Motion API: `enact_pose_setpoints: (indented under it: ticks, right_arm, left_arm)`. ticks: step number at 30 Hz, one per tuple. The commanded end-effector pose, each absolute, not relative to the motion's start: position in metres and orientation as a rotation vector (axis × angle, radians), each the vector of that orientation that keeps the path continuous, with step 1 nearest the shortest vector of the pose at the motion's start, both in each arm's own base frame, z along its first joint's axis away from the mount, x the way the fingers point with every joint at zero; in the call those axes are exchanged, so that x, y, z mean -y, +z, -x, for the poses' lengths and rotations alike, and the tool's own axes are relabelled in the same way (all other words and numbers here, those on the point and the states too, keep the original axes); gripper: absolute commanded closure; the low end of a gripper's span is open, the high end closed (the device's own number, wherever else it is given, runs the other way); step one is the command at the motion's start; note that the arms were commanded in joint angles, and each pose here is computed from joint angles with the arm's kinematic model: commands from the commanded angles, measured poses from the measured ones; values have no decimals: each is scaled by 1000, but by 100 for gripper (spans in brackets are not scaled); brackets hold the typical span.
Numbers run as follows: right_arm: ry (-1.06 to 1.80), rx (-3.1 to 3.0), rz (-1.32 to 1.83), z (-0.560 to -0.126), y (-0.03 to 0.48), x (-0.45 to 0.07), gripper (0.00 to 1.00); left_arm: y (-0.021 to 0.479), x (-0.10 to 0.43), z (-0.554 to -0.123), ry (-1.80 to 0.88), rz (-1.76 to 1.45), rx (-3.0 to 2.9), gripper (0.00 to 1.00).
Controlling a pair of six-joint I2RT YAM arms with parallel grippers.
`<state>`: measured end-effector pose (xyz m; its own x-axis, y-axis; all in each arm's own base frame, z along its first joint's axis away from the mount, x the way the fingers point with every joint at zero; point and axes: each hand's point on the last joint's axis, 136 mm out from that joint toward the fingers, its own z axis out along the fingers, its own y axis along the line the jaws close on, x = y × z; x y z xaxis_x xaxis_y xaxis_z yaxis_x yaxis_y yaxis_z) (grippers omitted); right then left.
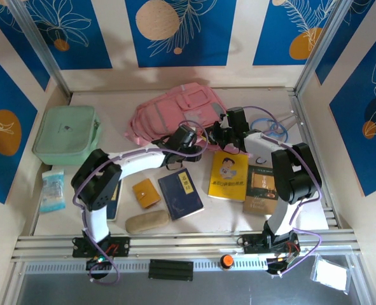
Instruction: Pack the student bag
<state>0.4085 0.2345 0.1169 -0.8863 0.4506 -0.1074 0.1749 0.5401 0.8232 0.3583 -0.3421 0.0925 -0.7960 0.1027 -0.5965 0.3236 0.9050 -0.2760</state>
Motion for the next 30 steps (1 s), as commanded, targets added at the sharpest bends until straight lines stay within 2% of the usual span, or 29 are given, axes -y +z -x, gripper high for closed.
enact_pose_setpoints:
  ticks: [1, 15, 30]
  right_arm:
    - [1420, -2376, -380, -410, 166, -254, 100]
    - [1433, -2378, -363, -414, 175, -257, 100]
    - [1431, -2399, -375, -413, 167, -258, 100]
  left_arm:
    - [101, 337, -372, -347, -332, -2436, 54]
    - [108, 337, -388, -291, -304, -2399, 71]
    - [120, 338, -389, -326, -248, -2343, 72]
